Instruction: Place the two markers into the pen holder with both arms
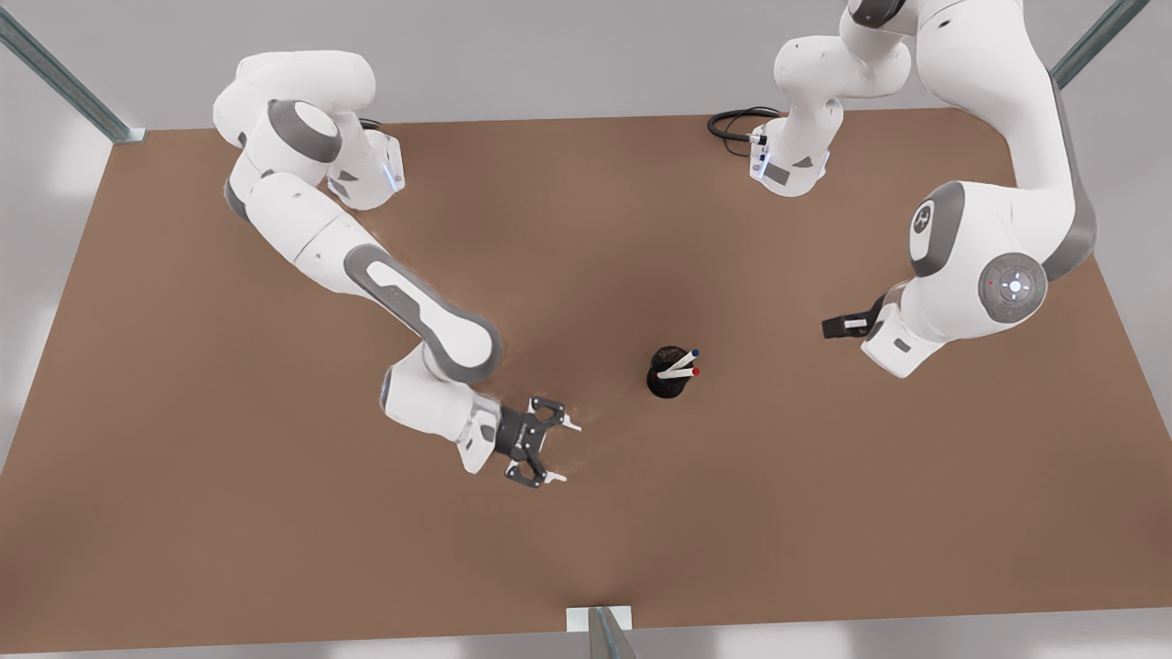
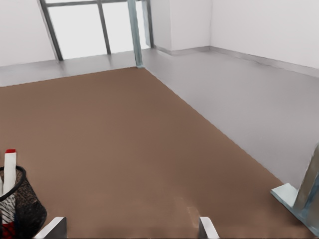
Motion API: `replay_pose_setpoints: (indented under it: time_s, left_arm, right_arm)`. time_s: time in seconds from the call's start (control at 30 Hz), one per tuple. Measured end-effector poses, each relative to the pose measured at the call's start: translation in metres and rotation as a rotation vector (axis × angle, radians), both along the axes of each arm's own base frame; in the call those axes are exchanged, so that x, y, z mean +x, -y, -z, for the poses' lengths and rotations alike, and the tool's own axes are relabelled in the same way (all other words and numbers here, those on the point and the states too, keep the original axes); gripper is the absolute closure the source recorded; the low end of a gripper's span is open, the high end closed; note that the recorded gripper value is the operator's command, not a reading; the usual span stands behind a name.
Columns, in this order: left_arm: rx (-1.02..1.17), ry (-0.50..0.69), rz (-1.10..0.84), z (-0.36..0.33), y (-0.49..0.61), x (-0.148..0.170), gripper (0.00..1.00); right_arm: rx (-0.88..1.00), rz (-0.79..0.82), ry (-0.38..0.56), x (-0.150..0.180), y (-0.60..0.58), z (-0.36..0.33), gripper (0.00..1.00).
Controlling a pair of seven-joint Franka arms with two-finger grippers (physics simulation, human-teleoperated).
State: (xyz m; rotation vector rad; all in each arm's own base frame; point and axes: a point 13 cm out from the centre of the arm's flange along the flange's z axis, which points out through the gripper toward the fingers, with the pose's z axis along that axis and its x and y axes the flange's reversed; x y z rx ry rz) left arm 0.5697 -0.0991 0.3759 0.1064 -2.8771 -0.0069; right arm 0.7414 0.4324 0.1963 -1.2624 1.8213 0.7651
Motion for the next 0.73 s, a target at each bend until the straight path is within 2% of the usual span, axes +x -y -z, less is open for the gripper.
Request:
replay_pose_setpoints:
  time_s: [0.03, 0.07, 0.13, 0.17, 0.27, 0.37, 0.47, 0.57, 0.73]
  left_arm:
    - [-0.001, -0.002, 0.004, -0.001, 0.001, -0.001, 0.00]
    - [-0.002, -0.006, 0.007, -0.002, 0.002, -0.002, 0.00]
    - [-0.012, -0.011, 0.013, -0.004, 0.005, -0.003, 0.00]
    - [-0.016, -0.014, 0.015, -0.005, 0.006, -0.004, 0.00]
    - [-0.022, -0.023, 0.019, -0.007, 0.007, -0.007, 0.00]
    - [-0.025, -0.033, 0.024, -0.008, 0.007, -0.010, 0.00]
    - [-0.026, -0.040, 0.028, -0.007, 0.007, -0.012, 0.00]
    - [-0.027, -0.047, 0.032, -0.006, 0.008, -0.013, 0.00]
    - [-0.028, -0.054, 0.036, -0.004, 0.008, -0.014, 0.00]
  right_arm:
    - [-0.062, -0.035, -0.003, 0.026, 0.044, -0.013, 0.00]
    - [-0.170, -0.098, -0.049, 0.028, 0.079, -0.010, 0.00]
    - [-0.434, -0.157, -0.179, 0.013, 0.168, -0.023, 0.00]
    - [-0.560, -0.147, -0.231, 0.001, 0.205, -0.054, 0.00]
    - [-0.873, 0.116, -0.373, -0.039, 0.325, -0.178, 0.00]
    - [-0.951, 0.322, -0.524, -0.106, 0.371, -0.246, 0.00]
    - [-0.968, 0.470, -0.667, -0.151, 0.392, -0.264, 0.00]
    - [-0.968, 0.584, -0.767, -0.178, 0.398, -0.271, 0.00]
    - [-0.958, 0.740, -0.880, -0.197, 0.401, -0.272, 0.00]
